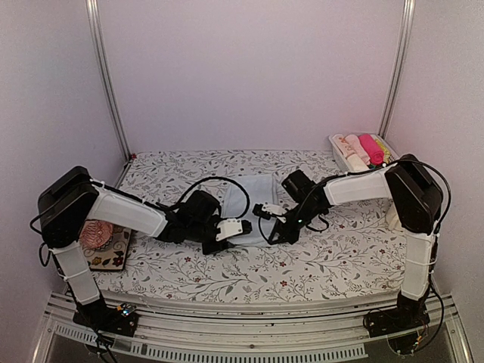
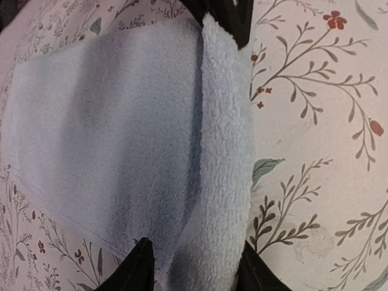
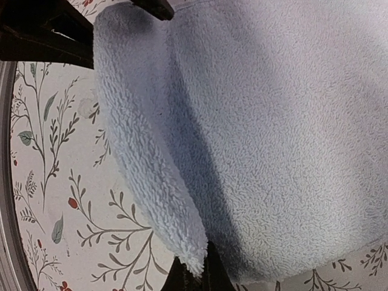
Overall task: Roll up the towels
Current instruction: Roll the towel at the center of the board.
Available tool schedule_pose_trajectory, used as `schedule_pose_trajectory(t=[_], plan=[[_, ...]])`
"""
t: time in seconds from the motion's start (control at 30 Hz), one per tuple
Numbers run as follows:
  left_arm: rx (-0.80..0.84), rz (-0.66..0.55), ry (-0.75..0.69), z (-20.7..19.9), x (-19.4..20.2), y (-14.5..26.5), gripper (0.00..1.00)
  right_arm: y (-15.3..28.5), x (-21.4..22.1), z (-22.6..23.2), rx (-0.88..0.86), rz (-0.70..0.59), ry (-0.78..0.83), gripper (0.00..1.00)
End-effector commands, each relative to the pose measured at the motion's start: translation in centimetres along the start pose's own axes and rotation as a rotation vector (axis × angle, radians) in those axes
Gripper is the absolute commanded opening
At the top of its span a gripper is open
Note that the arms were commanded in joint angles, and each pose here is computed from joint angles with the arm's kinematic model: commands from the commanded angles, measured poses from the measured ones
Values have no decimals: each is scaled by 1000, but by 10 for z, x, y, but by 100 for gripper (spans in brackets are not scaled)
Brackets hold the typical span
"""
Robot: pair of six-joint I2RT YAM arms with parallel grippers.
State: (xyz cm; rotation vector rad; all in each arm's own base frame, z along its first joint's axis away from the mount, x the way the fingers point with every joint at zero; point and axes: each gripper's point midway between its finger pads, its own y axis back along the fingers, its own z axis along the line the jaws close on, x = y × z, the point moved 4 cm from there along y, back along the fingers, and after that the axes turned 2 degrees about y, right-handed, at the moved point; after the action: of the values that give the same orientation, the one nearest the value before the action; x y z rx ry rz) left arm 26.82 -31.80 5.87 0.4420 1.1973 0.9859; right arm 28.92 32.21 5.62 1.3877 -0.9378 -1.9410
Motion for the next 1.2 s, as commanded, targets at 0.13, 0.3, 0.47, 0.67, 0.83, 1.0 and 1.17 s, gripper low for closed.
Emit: schedule_pose_trajectory(t=[0.13,0.3,0.47,0.67,0.83,1.0,1.17], plan=[[-22,-76,86,27,-4,13,40,7,-4,-17,24,-17,-41,4],[16,-84,131,36,-3,12,38,10,-7,-24,36,-26,-52,5],[67,-98,163,39,-4,10,38,8,-7,-26,33,-20,-57,6],[122,-128,177,34,-7,13,39,5,-8,-29,31,-15,-63,7],[132,-118,199,36,-5,8,36,4,-9,-31,33,-11,-67,8],[114,-95,235,45,-3,1,26,4,-7,-31,42,-4,-72,8],[111,-72,262,50,0,-5,22,4,-6,-32,54,2,-74,9]])
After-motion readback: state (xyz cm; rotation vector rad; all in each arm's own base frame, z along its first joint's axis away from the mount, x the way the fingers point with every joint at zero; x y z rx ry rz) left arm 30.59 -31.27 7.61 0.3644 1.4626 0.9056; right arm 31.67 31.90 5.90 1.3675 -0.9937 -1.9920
